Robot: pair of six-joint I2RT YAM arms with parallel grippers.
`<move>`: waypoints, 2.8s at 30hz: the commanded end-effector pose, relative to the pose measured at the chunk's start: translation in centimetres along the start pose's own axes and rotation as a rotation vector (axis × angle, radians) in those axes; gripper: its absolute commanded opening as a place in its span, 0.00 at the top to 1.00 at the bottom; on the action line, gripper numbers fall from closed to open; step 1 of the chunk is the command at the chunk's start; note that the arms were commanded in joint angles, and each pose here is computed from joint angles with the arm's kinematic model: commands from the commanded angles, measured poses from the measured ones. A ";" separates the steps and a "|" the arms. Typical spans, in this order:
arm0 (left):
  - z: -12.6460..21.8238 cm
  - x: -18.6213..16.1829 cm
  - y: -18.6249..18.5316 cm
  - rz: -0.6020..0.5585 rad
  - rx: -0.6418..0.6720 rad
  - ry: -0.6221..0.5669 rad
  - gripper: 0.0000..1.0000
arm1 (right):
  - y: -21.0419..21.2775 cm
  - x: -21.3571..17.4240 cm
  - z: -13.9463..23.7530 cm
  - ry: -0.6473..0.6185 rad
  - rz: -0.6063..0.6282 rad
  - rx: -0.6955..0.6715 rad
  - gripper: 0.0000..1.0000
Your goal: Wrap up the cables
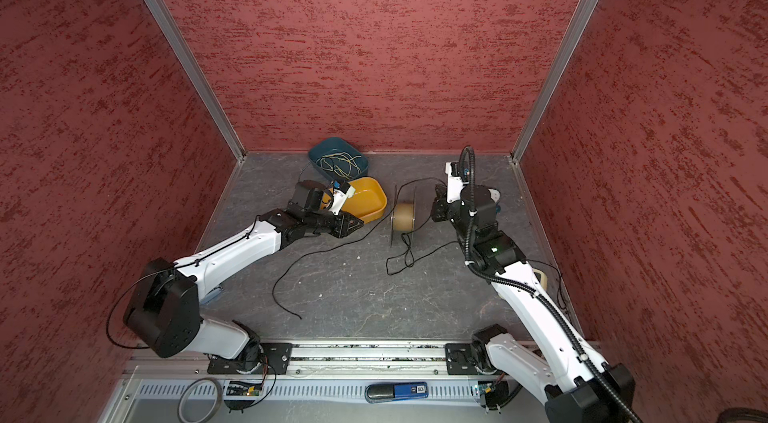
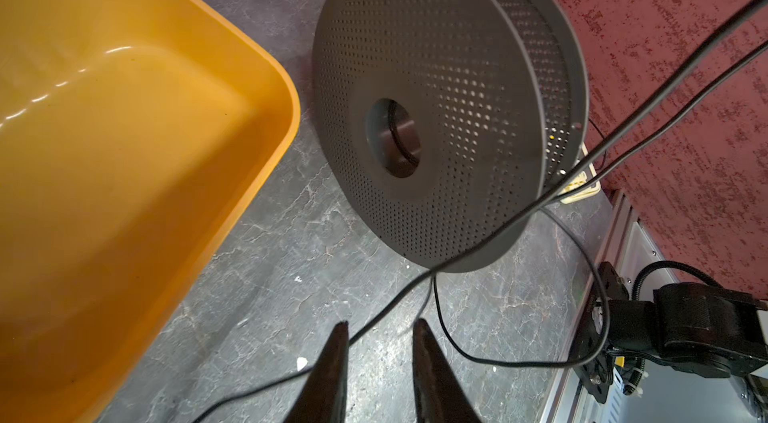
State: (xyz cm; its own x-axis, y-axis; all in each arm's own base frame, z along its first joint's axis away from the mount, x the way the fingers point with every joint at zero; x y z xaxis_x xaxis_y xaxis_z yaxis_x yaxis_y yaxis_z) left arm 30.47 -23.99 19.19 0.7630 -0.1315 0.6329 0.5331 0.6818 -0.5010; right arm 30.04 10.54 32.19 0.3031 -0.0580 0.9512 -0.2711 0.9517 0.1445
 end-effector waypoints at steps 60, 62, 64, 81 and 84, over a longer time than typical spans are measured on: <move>-5.5 -0.8 0.8 -0.537 -0.044 -0.270 0.29 | -3.3 1.0 0.6 0.083 -0.177 0.008 1.00; -6.1 0.0 0.7 -0.555 -0.054 -0.299 0.30 | -3.3 1.0 0.6 0.085 -0.179 0.013 1.00; -7.0 0.2 1.2 -0.558 -0.054 -0.294 0.31 | -3.2 1.0 0.6 0.086 -0.182 0.016 1.00; -8.5 1.2 1.7 -0.495 -0.018 -0.315 0.83 | -4.6 0.5 1.2 0.096 -0.197 -0.083 1.00; -7.7 0.8 1.2 -0.492 -0.009 -0.301 0.94 | -6.2 -0.5 1.1 0.102 -0.213 -0.187 1.00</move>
State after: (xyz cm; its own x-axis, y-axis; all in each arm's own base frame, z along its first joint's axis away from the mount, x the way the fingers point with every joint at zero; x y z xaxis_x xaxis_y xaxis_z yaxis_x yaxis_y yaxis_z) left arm 35.25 -29.05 13.31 0.2916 -0.2289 0.9287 0.8106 0.5747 -0.1128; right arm 30.69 6.14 30.73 0.4642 -0.2100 0.8605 -0.1290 0.9451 0.3002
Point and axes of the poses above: each gripper's point midway between its finger pads, its own z axis back along the fingers, its own y axis along the line the jaws close on, x = y × z, the point moved 4 cm from there along z, back along the fingers, and after that the axes turned 2 degrees about z, right-handed, at the moved point
